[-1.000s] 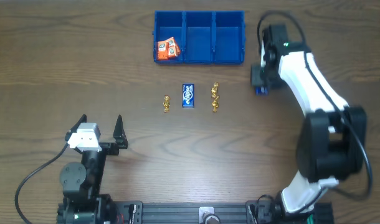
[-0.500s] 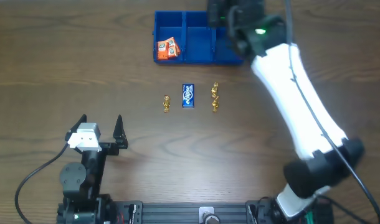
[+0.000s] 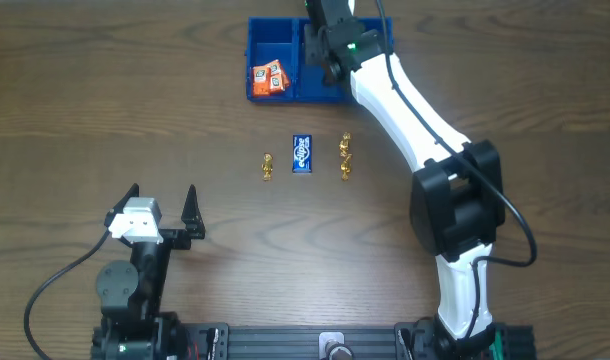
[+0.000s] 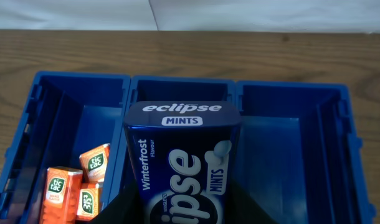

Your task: Sort Candies Into Trays

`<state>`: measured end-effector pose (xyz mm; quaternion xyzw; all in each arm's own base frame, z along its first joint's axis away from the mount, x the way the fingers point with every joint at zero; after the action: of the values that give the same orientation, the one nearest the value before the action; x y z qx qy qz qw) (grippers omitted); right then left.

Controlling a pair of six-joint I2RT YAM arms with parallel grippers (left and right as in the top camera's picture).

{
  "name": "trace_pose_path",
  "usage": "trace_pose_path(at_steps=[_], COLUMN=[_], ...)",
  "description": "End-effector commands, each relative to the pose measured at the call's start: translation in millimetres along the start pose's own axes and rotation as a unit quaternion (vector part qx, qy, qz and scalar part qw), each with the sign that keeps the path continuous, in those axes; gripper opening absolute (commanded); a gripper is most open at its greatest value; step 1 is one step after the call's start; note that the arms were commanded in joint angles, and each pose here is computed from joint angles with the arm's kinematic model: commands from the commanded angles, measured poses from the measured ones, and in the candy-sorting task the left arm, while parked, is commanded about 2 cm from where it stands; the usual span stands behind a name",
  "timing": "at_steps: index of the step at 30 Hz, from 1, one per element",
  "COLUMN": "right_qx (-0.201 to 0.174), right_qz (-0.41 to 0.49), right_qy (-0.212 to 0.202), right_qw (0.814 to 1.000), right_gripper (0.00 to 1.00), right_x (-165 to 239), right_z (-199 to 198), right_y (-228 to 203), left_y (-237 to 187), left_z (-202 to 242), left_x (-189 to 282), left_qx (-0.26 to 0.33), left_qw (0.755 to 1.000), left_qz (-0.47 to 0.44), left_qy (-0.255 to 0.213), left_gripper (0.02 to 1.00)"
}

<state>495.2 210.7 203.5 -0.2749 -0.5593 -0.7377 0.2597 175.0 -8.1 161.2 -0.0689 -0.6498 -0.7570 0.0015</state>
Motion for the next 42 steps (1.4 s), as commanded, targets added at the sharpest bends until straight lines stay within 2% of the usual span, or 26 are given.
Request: trace_pose_path(at_steps=[1,9,17,18,19,20,22,24,25,31,36,40,42], right_qx=[-0.015,-0.011,-0.008,-0.008,-0.005,-0.004,-0.002,0.001,0.001,0.001,0.005,0.025,0.027], right_qz=[-0.003,0.001,0.002,0.002,0.004,0.004,0.005,0.007,0.008,0.009,0.017,0.093,0.139], right_qy=[0.004,0.007,0.010,0.010,0.010,0.011,0.011,0.011,0.011,0.010,0.027,0.034,0.012], right_qw=[1.000,1.000,1.000,1.000,1.000,1.000,1.000,1.000,1.000,1.000,0.999,0.995,0.990], right_gripper=[0.156,0.165,0.244,0.281,0.579,0.713,0.792,0.930,0.956,1.000,1.000,1.000,1.000], right_x=[-4.8,-5.0,-4.1,-4.0,-3.6,-3.5,-3.1,-2.7,-2.6,14.2,71.4,106.3,107.3], right_z=[5.1,9.4,12.6,13.1,14.4,14.8,16.0,16.9,17.1,15.8,19.3,29.8,29.2], right_y=[-2.3,-6.3,-8.4,-8.8,-10.1,-10.4,-11.4,-12.6,-13.4,-7.1,4.1,-27.7,-52.4], left_y=[-12.9,-12.9,-12.9,-12.9,-12.9,-12.9,-12.9,-12.9,-12.9,-12.9,-12.9,-12.9,-12.9], left_z=[-4.0,-4.0,-4.0,-3.9,-4.0,-4.0,-3.9,-4.0,-4.0,-4.0,-3.9,-4.0,-4.0], left_x=[-1.2,-1.2,-1.2,-1.2,-1.2,-1.2,-1.2,-1.2,-1.2,-1.2,-1.2,-1.2,-1.2], left_qx=[0.000,0.000,0.000,0.000,0.000,0.000,0.000,0.000,0.000,0.000,0.000,0.000,0.000], left_qw=[1.000,1.000,1.000,1.000,1.000,1.000,1.000,1.000,1.000,1.000,1.000,1.000,1.000], left_qz=[0.022,0.022,0.022,0.022,0.022,0.022,0.022,0.022,0.022,0.022,0.022,0.022,0.022], left_qy=[-0.014,-0.014,-0.014,-0.014,-0.014,-0.014,-0.014,-0.014,-0.014,-0.014,-0.014,-0.014,-0.014], left_gripper=[0.996,0.996,0.998,0.998,0.998,0.998,0.998,0.998,0.996,0.996,0.998,0.998,0.996])
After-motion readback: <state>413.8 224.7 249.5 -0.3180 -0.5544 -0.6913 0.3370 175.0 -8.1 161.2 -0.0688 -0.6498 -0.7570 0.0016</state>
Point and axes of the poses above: each gripper's point midway between its finger pads, its own x axis back along the fingers, its own z axis along the line the jaws close on, y = z × x, the point moved 7 cm from there along x, back along the fingers, and after that the axes turned 13 degrees about -x, right-handed, at the moved point
